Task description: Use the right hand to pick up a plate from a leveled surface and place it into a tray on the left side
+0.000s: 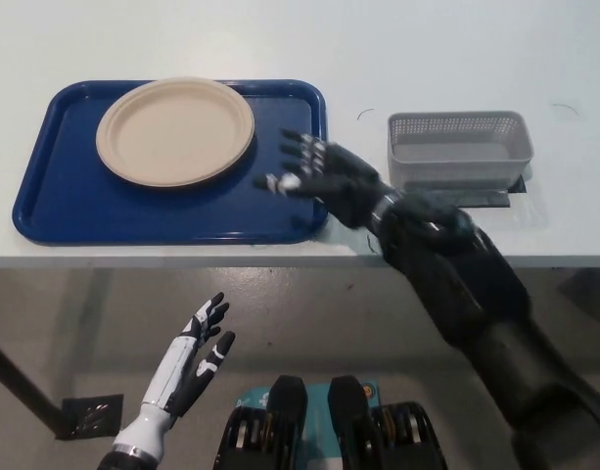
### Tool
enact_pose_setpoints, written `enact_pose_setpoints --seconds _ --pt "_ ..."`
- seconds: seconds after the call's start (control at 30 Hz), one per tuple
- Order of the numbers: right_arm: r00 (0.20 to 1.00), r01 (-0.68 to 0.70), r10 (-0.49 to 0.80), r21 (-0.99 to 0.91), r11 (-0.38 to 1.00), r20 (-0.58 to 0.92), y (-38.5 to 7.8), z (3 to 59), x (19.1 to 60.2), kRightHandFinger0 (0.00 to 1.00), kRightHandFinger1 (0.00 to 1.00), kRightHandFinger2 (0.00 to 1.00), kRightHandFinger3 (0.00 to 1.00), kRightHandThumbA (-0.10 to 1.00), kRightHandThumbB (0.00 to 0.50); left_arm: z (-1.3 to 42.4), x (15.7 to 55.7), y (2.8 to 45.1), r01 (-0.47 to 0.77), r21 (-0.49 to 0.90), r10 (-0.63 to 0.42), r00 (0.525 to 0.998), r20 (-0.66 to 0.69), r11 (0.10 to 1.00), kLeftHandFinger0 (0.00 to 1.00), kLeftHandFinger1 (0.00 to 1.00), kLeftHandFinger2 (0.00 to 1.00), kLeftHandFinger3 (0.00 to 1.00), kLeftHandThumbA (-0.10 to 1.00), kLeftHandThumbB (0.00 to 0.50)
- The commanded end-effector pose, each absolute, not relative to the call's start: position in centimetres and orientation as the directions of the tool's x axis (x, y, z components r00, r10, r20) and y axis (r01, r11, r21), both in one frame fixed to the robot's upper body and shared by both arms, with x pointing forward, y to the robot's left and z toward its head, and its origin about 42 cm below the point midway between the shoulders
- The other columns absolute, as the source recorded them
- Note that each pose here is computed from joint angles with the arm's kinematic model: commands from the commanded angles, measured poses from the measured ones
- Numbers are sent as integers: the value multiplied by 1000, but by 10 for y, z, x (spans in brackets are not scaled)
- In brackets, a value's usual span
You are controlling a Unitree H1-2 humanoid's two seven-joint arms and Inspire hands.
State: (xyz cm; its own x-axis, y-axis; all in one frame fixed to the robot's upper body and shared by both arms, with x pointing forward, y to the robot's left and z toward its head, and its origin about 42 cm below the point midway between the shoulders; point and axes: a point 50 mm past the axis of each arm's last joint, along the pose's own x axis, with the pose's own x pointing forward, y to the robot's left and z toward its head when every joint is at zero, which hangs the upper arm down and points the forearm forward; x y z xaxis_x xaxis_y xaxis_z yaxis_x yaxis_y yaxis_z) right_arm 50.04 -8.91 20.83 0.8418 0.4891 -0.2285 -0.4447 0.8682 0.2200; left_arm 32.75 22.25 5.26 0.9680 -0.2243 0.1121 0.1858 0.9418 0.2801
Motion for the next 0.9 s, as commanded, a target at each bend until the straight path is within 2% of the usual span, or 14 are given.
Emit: enact_pose_setpoints --seconds 0.0,0.1,0.17,0.27,0.33,0.37,0.43,0.53,0.63,0.73,0.77,0.8,0.83,0.87 --pt "473 -627 606 -239 742 640 -169 360 251 1000 1000 1000 1000 1000 430 80 352 223 185 306 -257 942 215 934 1000 1000 1000 1000 930 250" --pt "374 -672 512 -155 724 773 -174 363 208 1000 1000 1000 1000 1000 499 79 352 222 179 298 -248 945 213 938 1000 1000 1000 1000 946 260" --pt "263 -688 416 -133 714 871 -172 364 191 1000 1000 1000 1000 875 427 78 352 221 177 293 -245 946 211 939 1000 1000 1000 1000 946 261" --pt "129 -706 386 -189 682 913 -167 366 180 1000 1000 1000 1000 787 429 77 351 220 176 295 -244 947 211 939 1000 1000 1000 1000 948 267" --pt "98 -727 321 -152 669 942 -152 367 174 1000 1000 1000 1000 997 357 76 351 220 179 297 -246 947 208 938 1000 1000 1000 1000 958 264" --pt "91 -741 310 -143 656 946 -148 366 172 1000 1000 1000 1000 1000 339 76 351 220 179 298 -247 947 208 938 1000 1000 1000 1000 959 263" --pt "92 -360 193 -148 921 977 -146 365 163 1000 1000 1000 1000 1000 321 75 350 219 178 306 -247 947 205 935 1000 1000 1000 1000 960 252" --pt "298 -207 9 55 977 954 -127 336 128 1000 1000 1000 1000 1000 284 75 352 218 184 295 -250 947 204 938 1000 1000 1000 1000 941 241" --pt "331 -168 -6 66 984 944 -134 327 121 1000 1000 1000 1000 1000 336 76 352 218 187 289 -251 946 204 939 1000 1000 1000 1000 942 250" --pt "388 -94 104 -73 993 916 -162 317 138 1000 1000 1000 1000 1000 446 76 354 216 180 292 -246 947 207 939 1000 1000 1000 1000 944 238" --pt "407 -98 114 -80 992 906 -167 307 148 1000 1000 1000 1000 1000 370 76 353 216 181 288 -246 947 208 940 1000 1000 1000 1000 943 239" --pt "441 -166 100 -29 986 892 -171 294 158 1000 1000 1000 1000 829 403 76 352 216 179 288 -244 947 208 941 1000 1000 1000 1000 945 242" --pt "472 -173 91 -9 985 877 -175 284 164 1000 1000 1000 1000 820 348 76 352 216 178 286 -243 947 208 941 1000 1000 1000 1000 944 242" --pt "534 -121 94 -34 992 840 -187 264 183 1000 1000 1000 1000 984 353 75 351 218 173 283 -236 949 208 943 1000 1000 1000 1000 943 241"
